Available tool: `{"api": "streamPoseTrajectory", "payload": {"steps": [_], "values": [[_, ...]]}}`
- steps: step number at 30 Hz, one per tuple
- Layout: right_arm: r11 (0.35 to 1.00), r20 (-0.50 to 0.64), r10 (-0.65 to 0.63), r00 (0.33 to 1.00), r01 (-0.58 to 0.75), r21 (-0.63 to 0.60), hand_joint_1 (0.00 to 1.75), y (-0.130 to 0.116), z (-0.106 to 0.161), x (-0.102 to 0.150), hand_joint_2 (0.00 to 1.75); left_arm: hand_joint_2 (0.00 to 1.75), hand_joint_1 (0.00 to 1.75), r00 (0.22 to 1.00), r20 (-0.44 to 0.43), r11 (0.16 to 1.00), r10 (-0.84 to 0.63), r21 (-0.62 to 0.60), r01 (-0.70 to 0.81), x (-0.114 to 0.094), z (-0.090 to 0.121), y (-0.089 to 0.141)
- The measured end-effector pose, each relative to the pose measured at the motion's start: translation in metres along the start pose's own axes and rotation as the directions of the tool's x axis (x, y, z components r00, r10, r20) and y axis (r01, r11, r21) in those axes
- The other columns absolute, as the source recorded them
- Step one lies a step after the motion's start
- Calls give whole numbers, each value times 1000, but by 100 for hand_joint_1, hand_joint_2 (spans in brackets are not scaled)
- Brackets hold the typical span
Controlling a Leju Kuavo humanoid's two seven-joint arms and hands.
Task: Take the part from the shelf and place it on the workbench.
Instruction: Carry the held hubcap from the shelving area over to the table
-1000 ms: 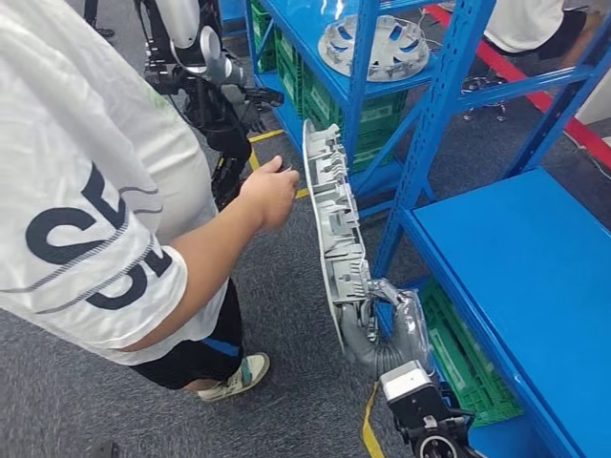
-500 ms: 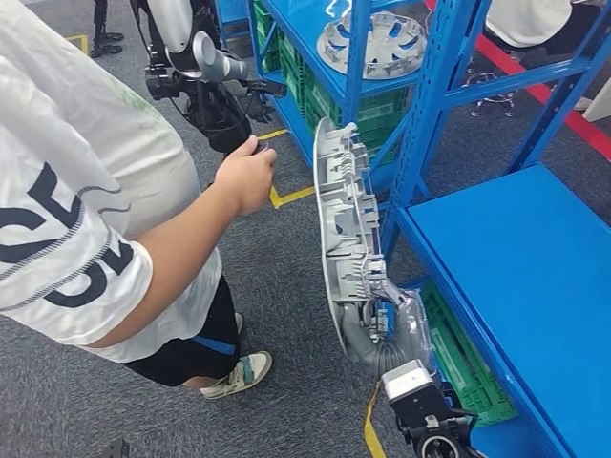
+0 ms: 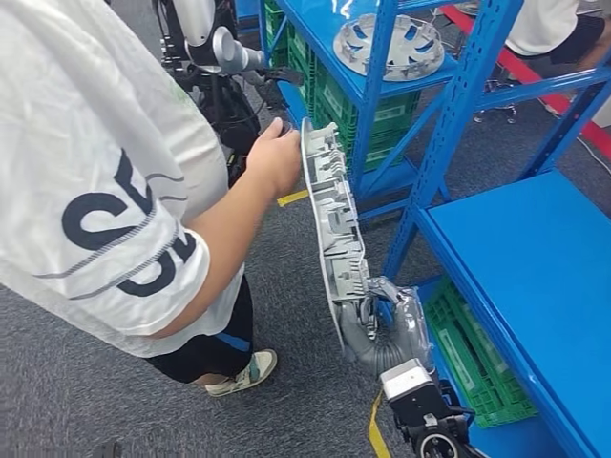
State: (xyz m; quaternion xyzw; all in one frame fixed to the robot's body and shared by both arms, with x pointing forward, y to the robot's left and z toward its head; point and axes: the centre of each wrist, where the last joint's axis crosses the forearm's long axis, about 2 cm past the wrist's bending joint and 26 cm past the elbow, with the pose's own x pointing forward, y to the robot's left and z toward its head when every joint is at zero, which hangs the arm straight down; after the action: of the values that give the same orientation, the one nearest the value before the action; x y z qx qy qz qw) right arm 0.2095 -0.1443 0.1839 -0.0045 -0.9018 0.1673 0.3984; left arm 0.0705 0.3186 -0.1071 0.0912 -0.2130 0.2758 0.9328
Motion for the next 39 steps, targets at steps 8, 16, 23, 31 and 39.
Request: {"api": "streamPoseTrajectory", "payload": {"steps": [8,16,23,31,39], "values": [[1000,3,2,1000,-2,-1,175,-1,-1,0,175,0,0,1000,-2,1000,0,-3,0,-1,0,0],[1000,0,12,1000,-12,-8,175,-2,-1,0,175,0,0,1000,-2,1000,0,-12,0,-1,0,0],[1000,-6,13,1000,-13,-9,175,-2,0,-1,175,0,0,1000,1,1000,0,-12,0,0,0,0],[1000,-8,18,1000,-18,-9,175,-2,1,-1,175,0,0,1000,3,1000,-1,-13,1,1,0,1],[1000,-13,29,999,-30,-9,175,-3,2,-1,175,0,0,1000,-1,1000,-3,-14,3,0,0,1]]}}
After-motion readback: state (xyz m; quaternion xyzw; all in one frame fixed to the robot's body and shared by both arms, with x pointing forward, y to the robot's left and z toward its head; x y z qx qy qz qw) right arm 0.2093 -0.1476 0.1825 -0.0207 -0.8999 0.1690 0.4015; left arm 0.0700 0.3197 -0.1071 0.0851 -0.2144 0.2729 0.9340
